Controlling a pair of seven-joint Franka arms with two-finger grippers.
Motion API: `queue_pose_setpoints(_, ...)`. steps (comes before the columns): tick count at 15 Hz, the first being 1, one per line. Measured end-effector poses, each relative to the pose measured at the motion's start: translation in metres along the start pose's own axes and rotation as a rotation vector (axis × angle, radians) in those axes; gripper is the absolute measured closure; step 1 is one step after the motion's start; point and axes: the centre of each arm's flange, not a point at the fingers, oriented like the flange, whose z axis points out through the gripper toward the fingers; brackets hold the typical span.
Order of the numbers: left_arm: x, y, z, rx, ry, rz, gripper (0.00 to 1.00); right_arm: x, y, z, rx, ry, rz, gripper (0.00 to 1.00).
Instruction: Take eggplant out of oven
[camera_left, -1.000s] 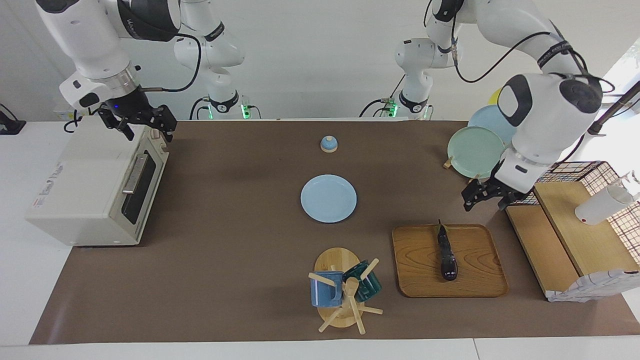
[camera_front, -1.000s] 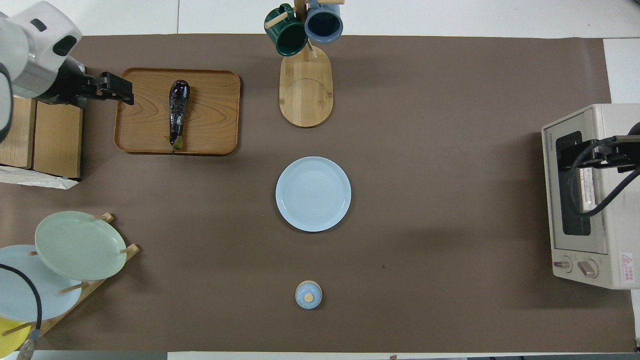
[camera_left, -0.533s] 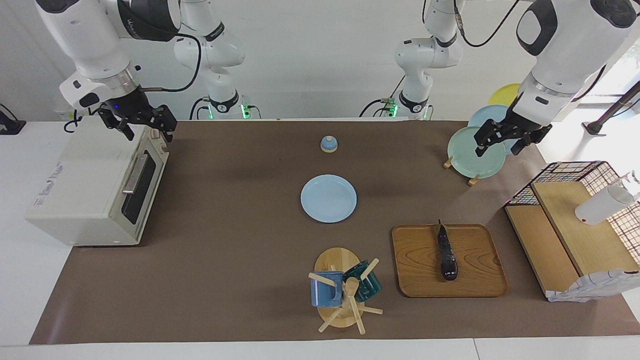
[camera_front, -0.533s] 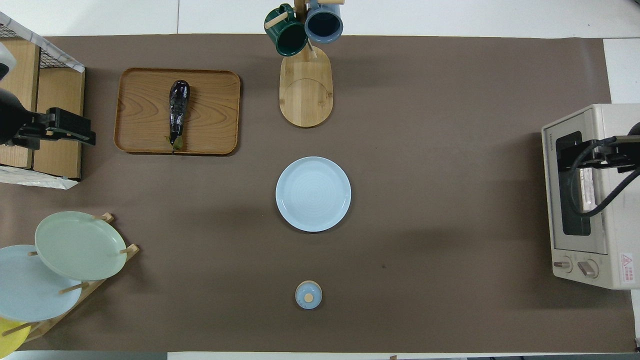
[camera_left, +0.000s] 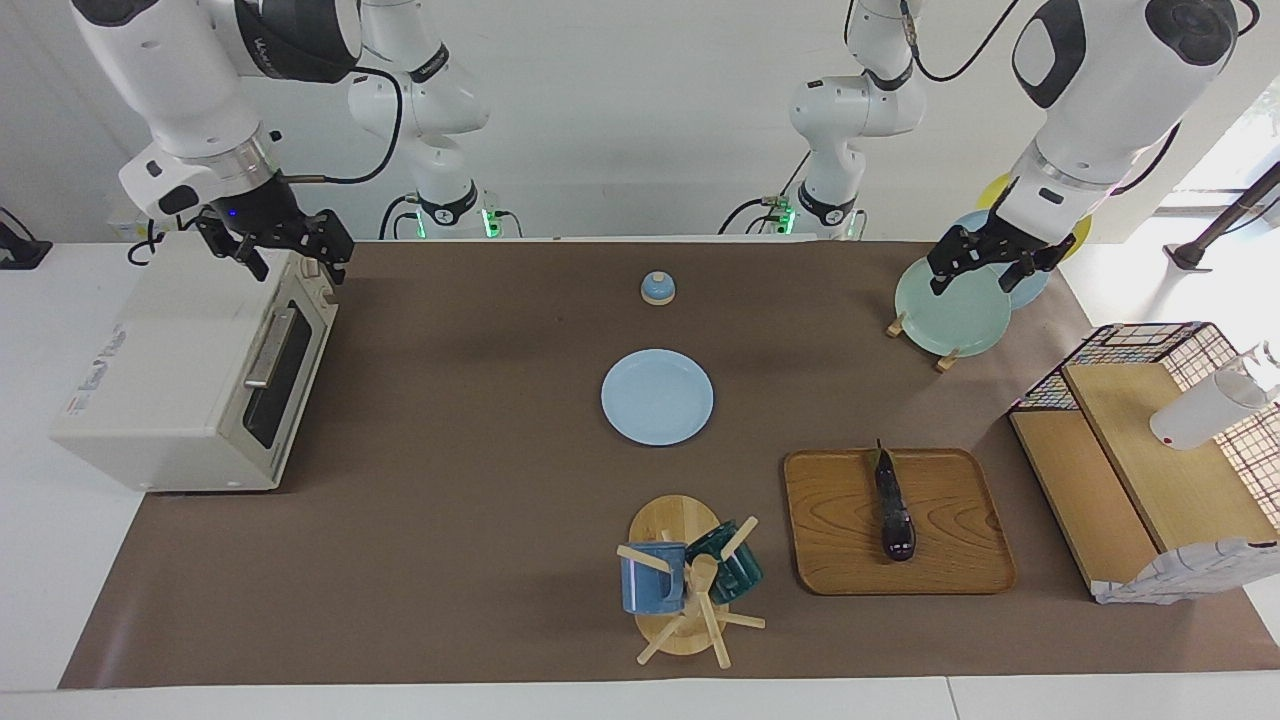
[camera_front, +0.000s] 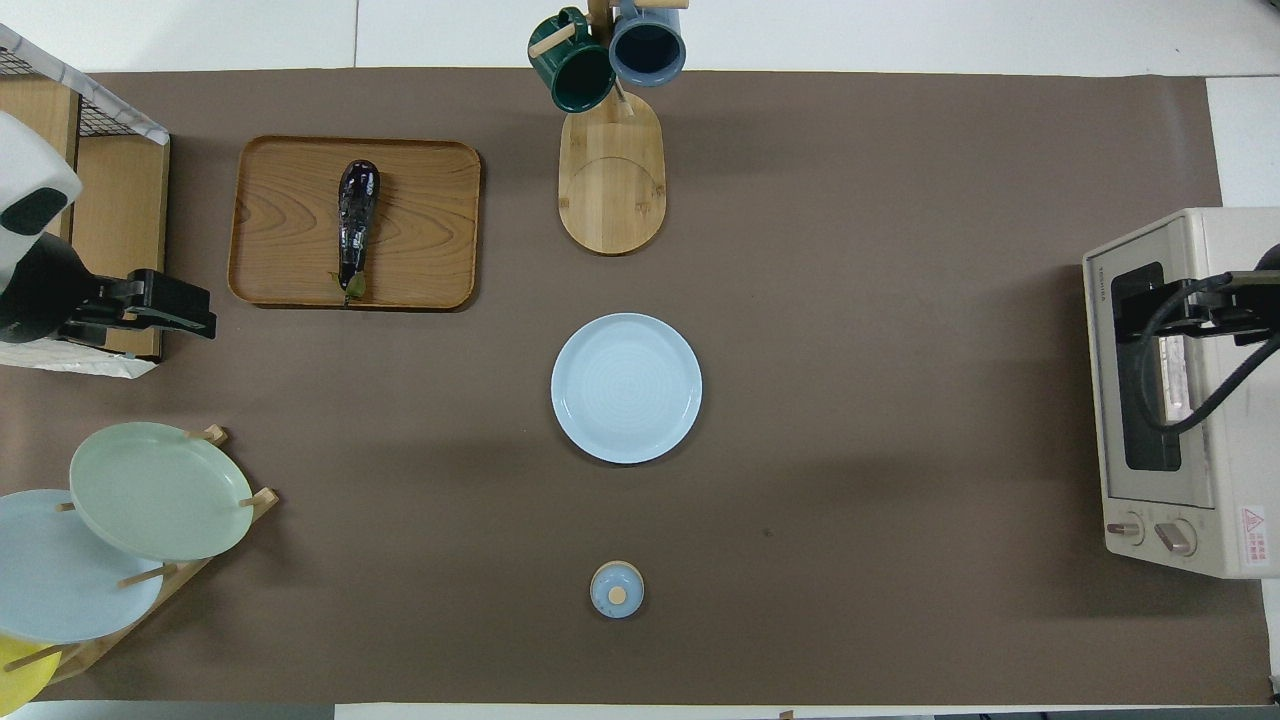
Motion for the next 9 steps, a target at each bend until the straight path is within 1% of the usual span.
queue_pose_setpoints(9, -0.0037, 0.0052, -0.0049, 0.001, 0.006, 0.01, 0.0, 0.0, 0.0, 0.0, 0.0, 0.0, 0.0, 0.0)
